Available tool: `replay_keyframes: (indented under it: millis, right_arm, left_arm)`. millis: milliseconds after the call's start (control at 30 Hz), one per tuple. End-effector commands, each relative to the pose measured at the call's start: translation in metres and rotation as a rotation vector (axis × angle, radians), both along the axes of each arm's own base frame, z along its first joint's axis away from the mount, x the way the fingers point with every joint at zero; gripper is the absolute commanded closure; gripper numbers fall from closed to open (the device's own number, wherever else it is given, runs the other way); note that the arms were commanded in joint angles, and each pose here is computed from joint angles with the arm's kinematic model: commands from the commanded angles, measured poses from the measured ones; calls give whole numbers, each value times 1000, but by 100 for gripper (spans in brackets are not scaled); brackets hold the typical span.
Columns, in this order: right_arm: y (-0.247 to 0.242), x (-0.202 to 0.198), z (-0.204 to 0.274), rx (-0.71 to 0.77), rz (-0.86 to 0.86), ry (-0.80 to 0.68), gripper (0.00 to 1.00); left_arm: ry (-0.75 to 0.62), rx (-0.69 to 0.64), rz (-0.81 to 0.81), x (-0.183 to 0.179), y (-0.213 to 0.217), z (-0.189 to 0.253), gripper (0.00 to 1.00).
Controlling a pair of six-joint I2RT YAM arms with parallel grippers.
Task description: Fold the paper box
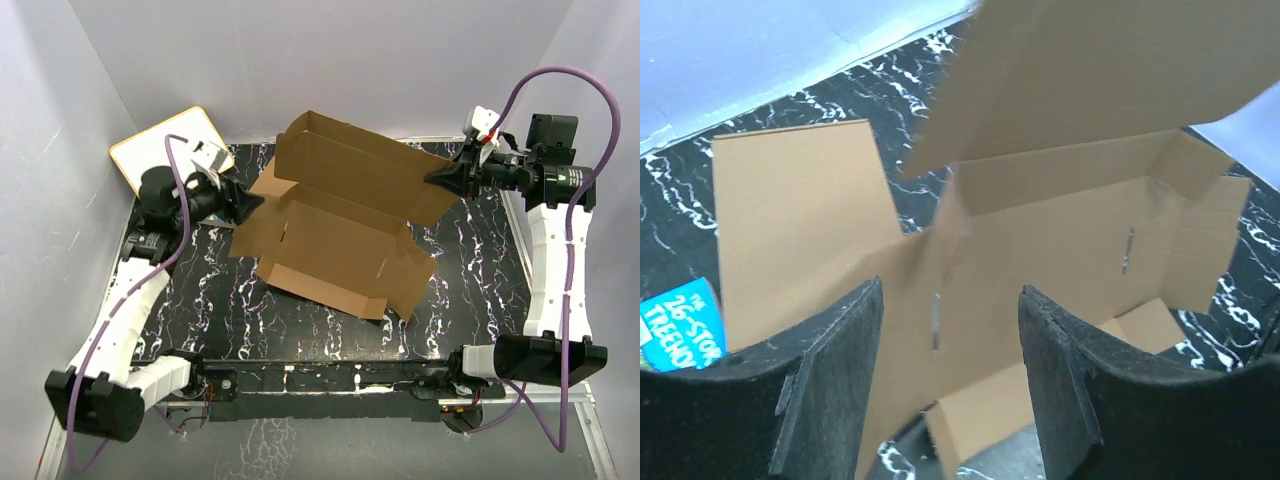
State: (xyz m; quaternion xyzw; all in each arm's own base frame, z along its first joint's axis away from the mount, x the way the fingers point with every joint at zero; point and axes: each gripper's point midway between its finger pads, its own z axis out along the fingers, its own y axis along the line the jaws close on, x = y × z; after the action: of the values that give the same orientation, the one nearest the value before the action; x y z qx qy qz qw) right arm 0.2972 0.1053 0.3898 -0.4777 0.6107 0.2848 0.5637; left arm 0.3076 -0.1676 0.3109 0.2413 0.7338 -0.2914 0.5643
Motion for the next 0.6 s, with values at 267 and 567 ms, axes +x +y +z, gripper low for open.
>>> replay_keyframes:
  millis: [267,567]
  right_arm:
    - [13,-25,28,27,86,-121,92]
    - [17,-28,33,46,112,-124,92]
  left_arm:
    - [-168,-169,-524,49,-9,1,43]
    - [-183,-209,-637,63,-16,-11,42]
